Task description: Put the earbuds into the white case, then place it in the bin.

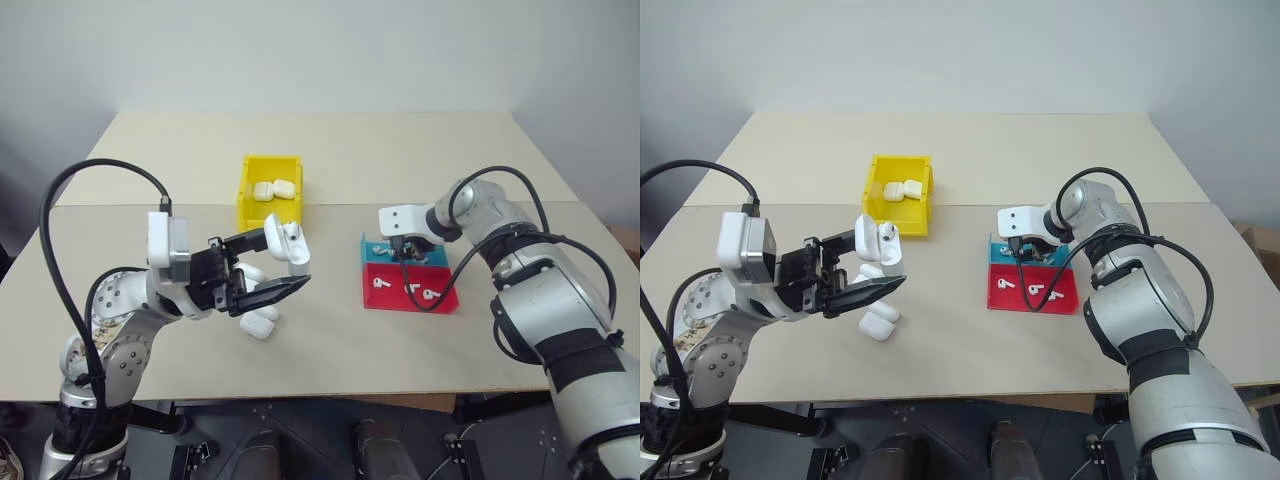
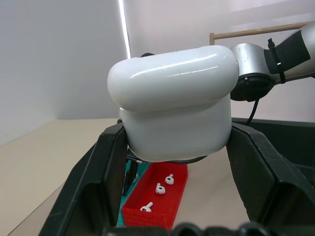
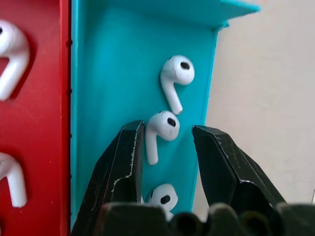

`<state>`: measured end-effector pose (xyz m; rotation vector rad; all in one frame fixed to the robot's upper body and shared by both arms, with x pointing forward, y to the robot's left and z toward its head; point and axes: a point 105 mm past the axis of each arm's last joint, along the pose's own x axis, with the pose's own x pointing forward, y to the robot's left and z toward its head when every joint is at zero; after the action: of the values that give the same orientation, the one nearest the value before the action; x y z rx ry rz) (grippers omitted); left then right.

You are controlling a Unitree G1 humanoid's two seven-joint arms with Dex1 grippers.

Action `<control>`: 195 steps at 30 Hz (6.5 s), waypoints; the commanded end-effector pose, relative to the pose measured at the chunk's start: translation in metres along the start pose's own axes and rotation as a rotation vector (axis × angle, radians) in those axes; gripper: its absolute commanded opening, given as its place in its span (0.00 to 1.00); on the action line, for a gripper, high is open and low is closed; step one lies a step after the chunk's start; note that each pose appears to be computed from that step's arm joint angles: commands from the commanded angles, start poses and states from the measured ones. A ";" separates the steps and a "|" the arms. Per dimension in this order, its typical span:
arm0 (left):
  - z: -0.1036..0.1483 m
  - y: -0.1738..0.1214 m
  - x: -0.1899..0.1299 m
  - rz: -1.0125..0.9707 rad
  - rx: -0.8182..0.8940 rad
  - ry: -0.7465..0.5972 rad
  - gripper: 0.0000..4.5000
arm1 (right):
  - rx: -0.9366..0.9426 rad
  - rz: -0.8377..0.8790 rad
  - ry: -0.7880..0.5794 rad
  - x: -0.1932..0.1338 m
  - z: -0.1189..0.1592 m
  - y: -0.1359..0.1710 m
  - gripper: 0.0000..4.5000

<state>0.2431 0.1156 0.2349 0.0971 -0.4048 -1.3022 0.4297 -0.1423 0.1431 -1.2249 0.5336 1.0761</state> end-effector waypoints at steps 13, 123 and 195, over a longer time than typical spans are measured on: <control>0.013 -0.004 0.002 -0.017 0.045 -0.016 0.62 | 0.070 -0.008 -0.010 0.000 -0.003 -0.001 0.14; -0.019 0.035 0.070 -0.137 0.001 -0.061 0.62 | -0.253 -0.062 -0.750 -0.171 0.162 0.049 0.00; -0.020 0.040 -0.043 0.250 -0.087 0.327 0.99 | 0.580 -0.314 -0.920 -0.118 0.079 0.101 0.00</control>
<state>0.2930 0.1679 0.2040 0.1699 -0.0359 -0.9759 0.2786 -0.1141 0.2071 -0.1736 -0.0314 0.9574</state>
